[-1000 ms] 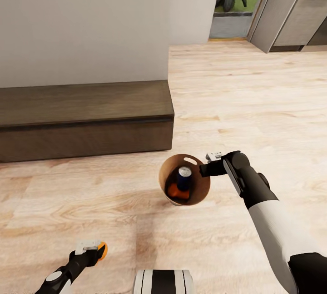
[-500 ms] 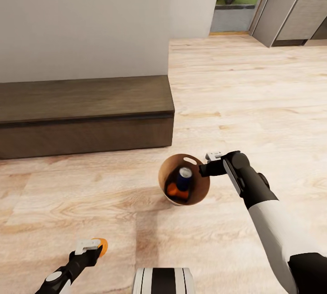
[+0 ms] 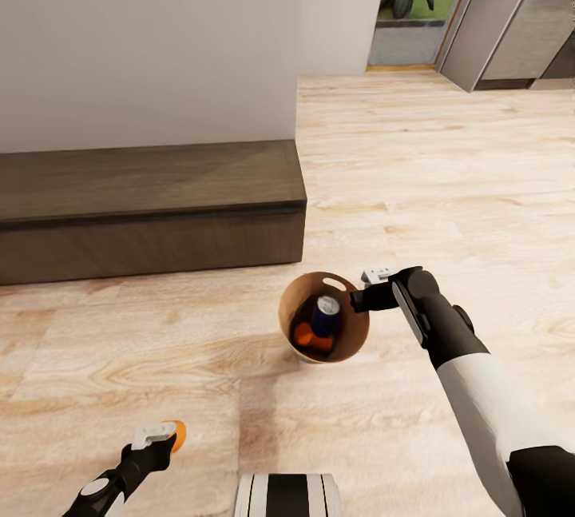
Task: Put the three can of soda from the living room inside the tash can in the kitchen.
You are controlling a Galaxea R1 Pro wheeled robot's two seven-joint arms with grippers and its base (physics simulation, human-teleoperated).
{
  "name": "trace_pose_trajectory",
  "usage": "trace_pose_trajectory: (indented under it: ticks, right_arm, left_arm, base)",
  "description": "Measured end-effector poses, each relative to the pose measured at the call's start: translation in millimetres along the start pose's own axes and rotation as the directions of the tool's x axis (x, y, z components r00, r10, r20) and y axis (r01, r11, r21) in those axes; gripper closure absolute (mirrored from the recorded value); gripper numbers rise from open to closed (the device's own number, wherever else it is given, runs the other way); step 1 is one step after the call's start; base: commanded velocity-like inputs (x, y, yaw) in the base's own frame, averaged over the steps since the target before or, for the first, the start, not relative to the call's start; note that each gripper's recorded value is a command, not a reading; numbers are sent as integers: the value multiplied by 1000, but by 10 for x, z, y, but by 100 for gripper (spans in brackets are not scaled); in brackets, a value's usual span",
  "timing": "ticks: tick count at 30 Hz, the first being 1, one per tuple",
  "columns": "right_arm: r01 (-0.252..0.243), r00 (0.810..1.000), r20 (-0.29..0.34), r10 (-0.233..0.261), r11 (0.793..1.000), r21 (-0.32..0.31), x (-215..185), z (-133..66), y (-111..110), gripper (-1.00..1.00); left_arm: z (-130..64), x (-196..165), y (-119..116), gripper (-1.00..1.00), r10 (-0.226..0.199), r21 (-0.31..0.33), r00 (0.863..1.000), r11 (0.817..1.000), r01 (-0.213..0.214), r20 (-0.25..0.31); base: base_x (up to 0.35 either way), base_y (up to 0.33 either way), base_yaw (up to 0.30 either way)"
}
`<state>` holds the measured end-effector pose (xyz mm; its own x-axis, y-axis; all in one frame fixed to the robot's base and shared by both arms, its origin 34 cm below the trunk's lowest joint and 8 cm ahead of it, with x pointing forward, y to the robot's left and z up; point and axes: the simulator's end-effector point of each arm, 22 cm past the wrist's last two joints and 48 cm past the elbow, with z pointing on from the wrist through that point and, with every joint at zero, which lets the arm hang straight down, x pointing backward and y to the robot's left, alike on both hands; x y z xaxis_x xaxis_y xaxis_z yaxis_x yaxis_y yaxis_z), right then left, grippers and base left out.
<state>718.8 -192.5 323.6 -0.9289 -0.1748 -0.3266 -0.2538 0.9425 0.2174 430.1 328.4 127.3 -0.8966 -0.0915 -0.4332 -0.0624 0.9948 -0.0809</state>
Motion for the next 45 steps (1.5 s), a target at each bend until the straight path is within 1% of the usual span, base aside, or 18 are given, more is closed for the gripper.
trace_pose_trajectory:
  ticks: [15,17,18,20,24,28,29,31,32,35,36,37,38,39,41,43,44,45]
  right_arm:
    - [16,999,40,-17,1000,12,-116,-298,66,100]
    - [16,999,45,-17,1000,10,-127,-336,85,100]
    - [17,999,45,-17,1000,9,-124,-350,96,100]
    - [19,998,52,-20,1000,10,-150,-394,108,100]
    - [25,998,58,-26,1000,13,-162,-459,136,100]
    - [29,998,63,-30,1000,12,-174,-521,173,100]
    - [29,997,65,-30,999,12,-181,-541,178,100]
    - [29,997,65,-30,999,12,-182,-567,185,100]
    - [29,997,65,-30,999,13,-180,-582,185,100]
    - [16,999,33,-17,1000,11,-71,-544,171,100]
    - [16,1000,25,-16,1000,15,-45,-544,162,100]
    - [8,1000,6,-8,1000,13,21,-510,152,100]
    - [-1,1000,-22,2,1000,11,119,-465,142,100]
    - [-1,999,-34,1,1000,17,158,-455,128,100]
    - [4,998,-63,-2,1000,25,254,-426,119,100]
    - [-7,994,-110,9,1000,19,418,-360,132,100]
    - [-11,992,-123,13,1000,19,464,-349,133,100]
    - [-15,990,-141,17,1000,19,528,-327,139,100]
  left_arm:
    - [-113,-307,-56,100,4,14,998,1000,-5,58]
    - [-131,-356,-117,100,2,40,998,999,-4,63]
    - [-156,-501,-314,100,-8,124,999,992,4,32]
    - [-205,-671,-417,100,-8,163,1000,987,4,27]
    - [-430,-1311,-702,100,2,258,999,966,-12,40]
    - [-758,-2176,-872,100,24,341,999,940,-33,30]
    - [-869,-2525,-915,100,22,361,999,932,-34,38]
    - [-1022,-2940,-904,100,34,361,999,932,-47,42]
    - [-1141,-3227,-968,100,18,383,998,923,-41,64]
    - [-1491,-3959,-1004,100,31,377,995,924,-65,97]
    - [-1643,-4198,-1082,100,17,403,993,913,-64,120]
    - [-1765,-4450,-1081,100,24,394,990,916,-78,140]
    - [-1936,-4730,-1156,100,12,421,986,903,-83,169]
    - [-2003,-4832,-1179,100,9,430,984,899,-87,179]
    - [-2203,-5097,-1329,100,8,484,980,869,-105,197]
    - [-2362,-5189,-1628,100,58,552,981,819,-154,187]
    - [-2394,-5183,-1704,100,84,561,980,809,-174,182]
    - [-2447,-5144,-1867,100,128,587,977,783,-205,171]
  base:
    - [0,0,0]
    - [0,0,0]
    - [0,0,0]
    - [0,0,0]
    - [0,0,0]
    - [0,0,0]
    - [0,0,0]
    - [0,0,0]
    - [0,0,0]
    - [0,0,0]
    - [0,0,0]
    - [0,0,0]
    - [0,0,0]
    - [0,0,0]
    - [0,0,0]
    - [0,0,0]
    - [0,0,0]
    - [0,0,0]
